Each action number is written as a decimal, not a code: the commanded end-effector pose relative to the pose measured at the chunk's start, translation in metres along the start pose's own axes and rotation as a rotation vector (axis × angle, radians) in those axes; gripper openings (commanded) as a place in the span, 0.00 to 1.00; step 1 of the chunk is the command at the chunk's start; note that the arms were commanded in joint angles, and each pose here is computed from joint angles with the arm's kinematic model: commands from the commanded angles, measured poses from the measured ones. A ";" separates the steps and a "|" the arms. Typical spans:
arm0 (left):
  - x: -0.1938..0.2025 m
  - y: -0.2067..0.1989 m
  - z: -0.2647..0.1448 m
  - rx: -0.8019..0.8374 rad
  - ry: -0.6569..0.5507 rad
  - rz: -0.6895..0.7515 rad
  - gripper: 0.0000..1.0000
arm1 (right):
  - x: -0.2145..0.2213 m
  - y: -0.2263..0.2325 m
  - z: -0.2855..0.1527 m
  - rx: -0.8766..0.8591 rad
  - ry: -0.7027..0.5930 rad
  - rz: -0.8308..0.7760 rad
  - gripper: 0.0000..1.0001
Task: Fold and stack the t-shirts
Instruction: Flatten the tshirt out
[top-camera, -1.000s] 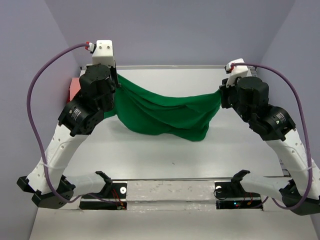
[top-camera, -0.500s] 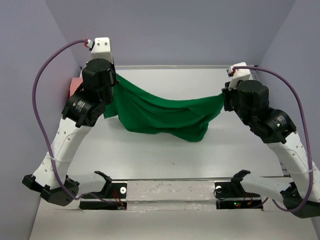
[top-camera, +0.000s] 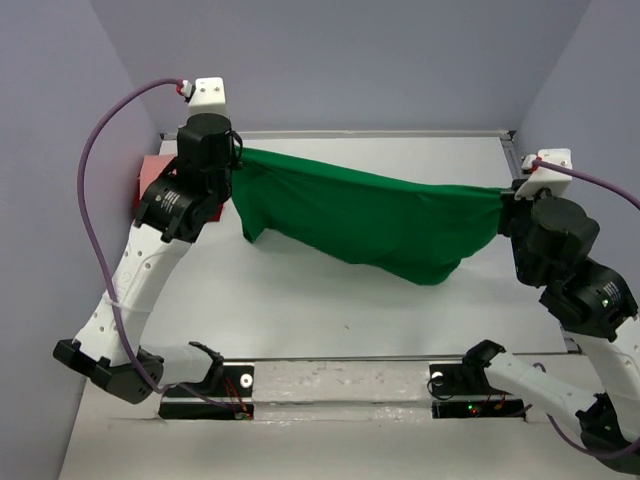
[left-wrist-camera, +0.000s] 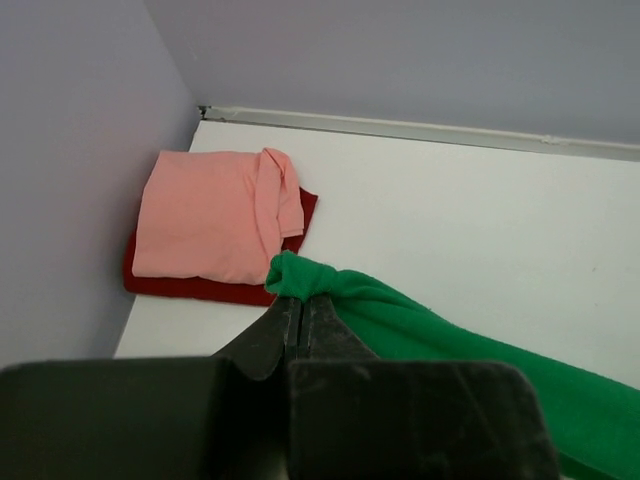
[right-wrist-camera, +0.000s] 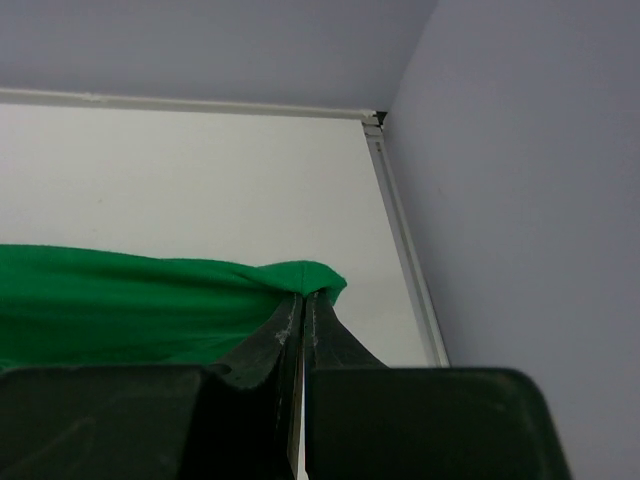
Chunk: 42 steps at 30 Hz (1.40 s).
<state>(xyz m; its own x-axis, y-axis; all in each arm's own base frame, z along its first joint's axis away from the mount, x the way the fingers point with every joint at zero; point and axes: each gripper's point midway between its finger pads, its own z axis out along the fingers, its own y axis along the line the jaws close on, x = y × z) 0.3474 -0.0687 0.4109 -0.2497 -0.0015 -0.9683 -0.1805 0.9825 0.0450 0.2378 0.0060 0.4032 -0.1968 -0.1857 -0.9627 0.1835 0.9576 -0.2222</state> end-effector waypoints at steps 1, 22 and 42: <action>-0.037 0.027 -0.034 -0.051 -0.114 -0.072 0.00 | -0.017 -0.006 -0.002 0.030 -0.041 0.040 0.00; -0.047 0.007 -0.080 0.045 -0.188 -0.095 0.00 | -0.050 0.018 0.003 0.024 -0.084 -0.080 0.00; -0.006 0.035 0.008 -0.012 -0.093 -0.155 0.00 | -0.007 0.037 -0.001 -0.170 -0.010 0.264 0.00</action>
<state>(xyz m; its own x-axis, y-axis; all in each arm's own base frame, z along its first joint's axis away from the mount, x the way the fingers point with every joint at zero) 0.3632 -0.0411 0.3842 -0.2451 -0.0937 -0.9650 -0.2096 0.9769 -0.0416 0.2518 0.0582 0.3746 -0.2373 -0.0634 -0.9694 -0.0191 0.9980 -0.0606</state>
